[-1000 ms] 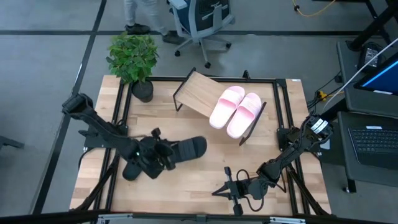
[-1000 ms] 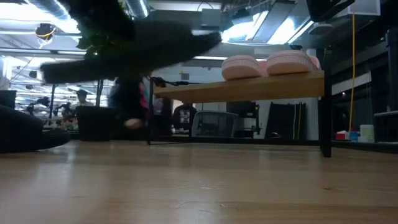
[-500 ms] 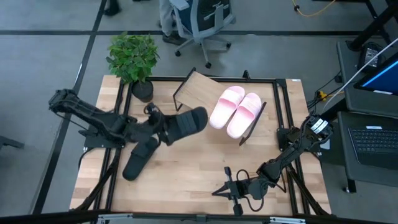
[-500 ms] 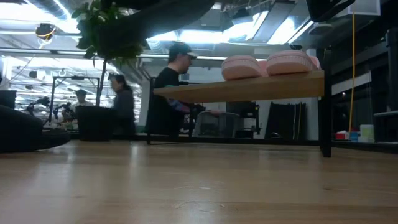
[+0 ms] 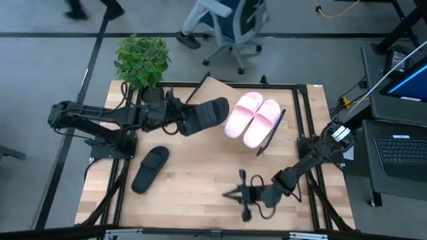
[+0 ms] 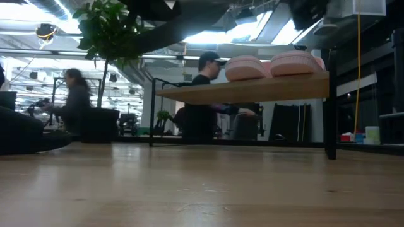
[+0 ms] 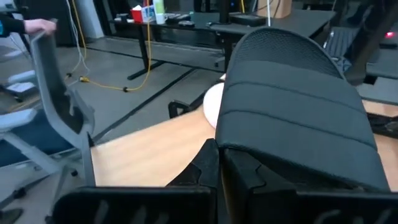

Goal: Pick and place slides into the shelf
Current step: Put the right black slide on the shelf

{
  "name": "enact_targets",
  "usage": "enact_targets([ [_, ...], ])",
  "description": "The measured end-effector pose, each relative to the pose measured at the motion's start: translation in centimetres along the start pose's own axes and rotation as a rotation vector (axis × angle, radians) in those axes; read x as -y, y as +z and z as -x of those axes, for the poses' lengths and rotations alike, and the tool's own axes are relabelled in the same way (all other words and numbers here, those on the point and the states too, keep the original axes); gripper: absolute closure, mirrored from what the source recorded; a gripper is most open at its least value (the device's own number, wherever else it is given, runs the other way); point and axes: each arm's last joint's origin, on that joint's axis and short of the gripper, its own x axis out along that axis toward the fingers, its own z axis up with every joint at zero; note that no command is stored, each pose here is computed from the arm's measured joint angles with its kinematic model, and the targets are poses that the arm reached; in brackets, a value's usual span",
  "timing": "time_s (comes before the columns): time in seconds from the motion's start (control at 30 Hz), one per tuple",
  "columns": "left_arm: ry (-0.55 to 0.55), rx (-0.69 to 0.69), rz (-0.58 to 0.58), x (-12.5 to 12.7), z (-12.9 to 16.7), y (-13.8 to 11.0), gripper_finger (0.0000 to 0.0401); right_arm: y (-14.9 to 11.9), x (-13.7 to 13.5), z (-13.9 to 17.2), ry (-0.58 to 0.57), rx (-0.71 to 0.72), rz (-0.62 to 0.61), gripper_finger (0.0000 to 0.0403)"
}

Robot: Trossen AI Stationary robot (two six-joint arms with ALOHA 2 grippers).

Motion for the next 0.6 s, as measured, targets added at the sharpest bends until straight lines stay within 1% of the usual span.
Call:
enact_targets([
  [0.07,-0.013,0.011,-0.002,-0.6,-0.4,0.2,0.0401,0.1,1.1,-0.6,-0.076,0.004,-0.015,0.0399],
  [0.17,-0.029,0.028,-0.010,-1.5,-1.0,0.5,0.0401,0.2,2.6,-1.5,-0.129,0.002,-0.018,0.0399],
  [0.33,-0.051,-0.001,-0.015,-3.3,-2.8,0.2,0.0401,0.5,4.3,-2.3,-0.143,0.002,-0.025,0.0399],
  [0.47,-0.022,-0.042,-0.025,-4.8,-4.6,-0.5,0.0401,2.8,4.9,-1.1,-0.140,0.051,0.001,0.0399],
  [0.6,-0.040,-0.014,-0.047,-5.8,-5.8,-0.4,0.0401,4.7,5.5,1.8,-0.097,0.078,0.027,0.0399],
])
